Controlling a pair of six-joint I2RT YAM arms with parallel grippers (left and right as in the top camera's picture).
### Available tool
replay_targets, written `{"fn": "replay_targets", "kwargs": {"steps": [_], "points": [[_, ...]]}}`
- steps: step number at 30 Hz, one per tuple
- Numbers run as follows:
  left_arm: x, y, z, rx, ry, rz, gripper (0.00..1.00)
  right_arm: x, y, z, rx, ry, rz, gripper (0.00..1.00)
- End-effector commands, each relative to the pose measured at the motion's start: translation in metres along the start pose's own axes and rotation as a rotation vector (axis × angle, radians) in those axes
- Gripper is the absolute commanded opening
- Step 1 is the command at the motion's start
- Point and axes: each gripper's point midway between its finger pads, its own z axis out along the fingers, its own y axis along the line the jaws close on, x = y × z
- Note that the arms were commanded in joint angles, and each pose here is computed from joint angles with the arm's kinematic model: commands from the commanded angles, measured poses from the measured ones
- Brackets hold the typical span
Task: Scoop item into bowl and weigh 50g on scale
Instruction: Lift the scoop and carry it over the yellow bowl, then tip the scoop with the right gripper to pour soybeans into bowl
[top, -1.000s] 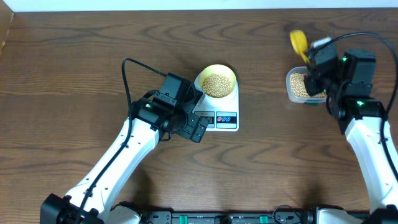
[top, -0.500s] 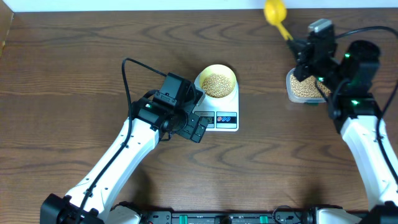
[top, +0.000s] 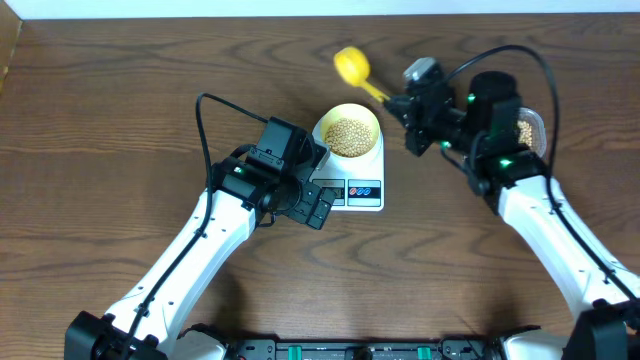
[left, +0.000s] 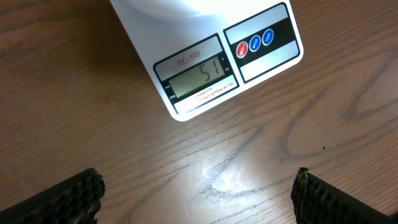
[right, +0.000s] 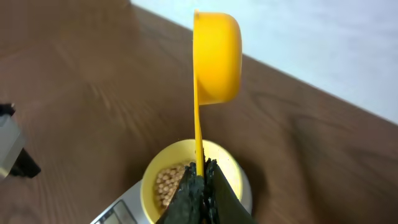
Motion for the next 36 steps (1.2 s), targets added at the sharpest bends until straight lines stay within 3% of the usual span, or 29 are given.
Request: {"fn": "replay_targets", "kwargs": {"steps": [1,8,19,36], "points": [[0.004,0.002,0.004,-0.009,0.015,0.011,0.98,0.027,0.005,0.021,-0.014,0.079,-0.006,0.01],[0.004,0.002,0.004,-0.009,0.015,0.011,0.98,0.055,-0.01,0.035,0.073,0.162,0.012,0.01],[0.004,0.002,0.004,-0.009,0.015,0.011,0.98,0.084,0.006,0.034,0.028,0.279,0.018,0.01],[0.004,0.002,0.004,-0.009,0.015,0.011,0.98,0.106,0.009,0.032,0.065,0.399,-0.176,0.01]]}}
